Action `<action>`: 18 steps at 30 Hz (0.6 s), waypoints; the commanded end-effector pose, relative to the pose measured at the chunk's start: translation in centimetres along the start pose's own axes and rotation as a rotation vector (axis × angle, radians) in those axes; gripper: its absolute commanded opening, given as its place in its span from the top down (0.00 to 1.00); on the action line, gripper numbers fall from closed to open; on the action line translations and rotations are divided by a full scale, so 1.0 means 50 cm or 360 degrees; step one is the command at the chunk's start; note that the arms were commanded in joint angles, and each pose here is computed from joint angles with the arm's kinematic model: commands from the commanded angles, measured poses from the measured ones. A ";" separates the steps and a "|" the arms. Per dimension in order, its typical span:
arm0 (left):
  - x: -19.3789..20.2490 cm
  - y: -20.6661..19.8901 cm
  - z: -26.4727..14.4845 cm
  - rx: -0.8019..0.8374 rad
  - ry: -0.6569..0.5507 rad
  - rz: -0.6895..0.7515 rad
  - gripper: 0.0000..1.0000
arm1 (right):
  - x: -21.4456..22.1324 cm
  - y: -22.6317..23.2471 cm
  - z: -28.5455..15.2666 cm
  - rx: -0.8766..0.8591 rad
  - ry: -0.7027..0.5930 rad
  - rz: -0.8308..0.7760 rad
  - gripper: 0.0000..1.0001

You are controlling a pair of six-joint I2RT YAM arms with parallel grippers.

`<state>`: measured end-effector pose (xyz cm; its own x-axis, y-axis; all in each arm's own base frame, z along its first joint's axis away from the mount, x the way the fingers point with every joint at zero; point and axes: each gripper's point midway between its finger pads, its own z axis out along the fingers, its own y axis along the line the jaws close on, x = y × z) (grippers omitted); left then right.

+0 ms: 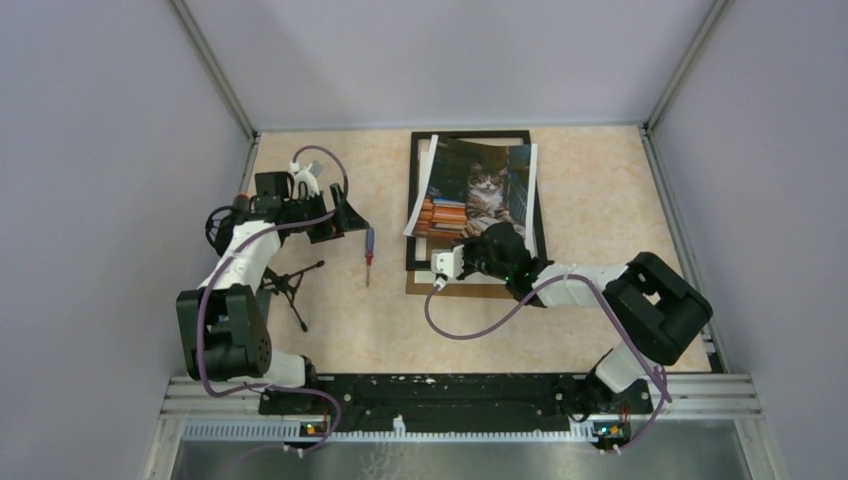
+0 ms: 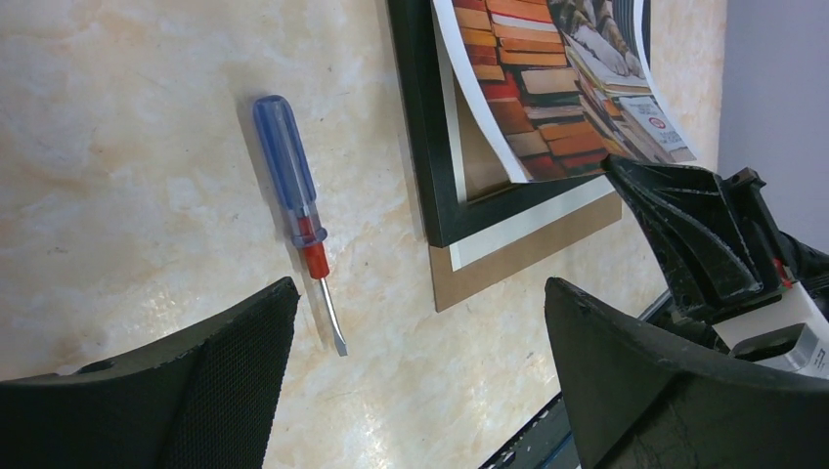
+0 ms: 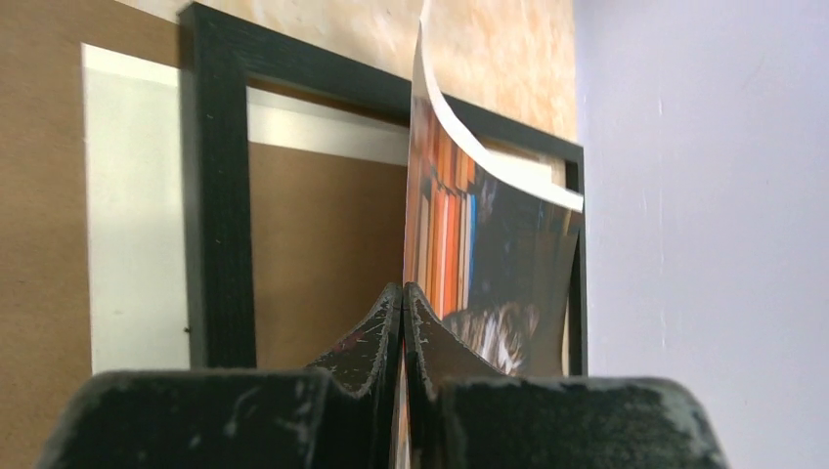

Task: Take the photo out of the frame
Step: Place the photo in the photo frame.

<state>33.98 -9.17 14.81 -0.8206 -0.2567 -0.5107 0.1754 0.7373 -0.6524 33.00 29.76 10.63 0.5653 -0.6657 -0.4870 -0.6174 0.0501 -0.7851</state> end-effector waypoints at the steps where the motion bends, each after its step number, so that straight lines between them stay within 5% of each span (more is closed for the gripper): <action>1: -0.017 -0.017 0.003 0.0035 -0.0020 0.0101 0.01 | -0.046 0.004 0.012 0.0028 -0.0174 -0.0110 1.00; 13: -0.013 -0.024 0.010 0.0052 0.0001 0.0141 0.01 | -0.007 0.033 -0.028 -0.0016 -0.0191 -0.0292 1.00; 18: -0.003 -0.059 0.047 0.0031 0.0074 0.0342 0.01 | 0.014 0.035 -0.019 -0.0023 -0.0226 -0.0398 1.00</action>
<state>33.85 -10.77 14.26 -0.8314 -0.1835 -0.5244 0.2310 0.7443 -0.6267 31.29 27.73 7.16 0.6875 -0.6216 -0.3754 -0.5522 -0.1118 -0.8262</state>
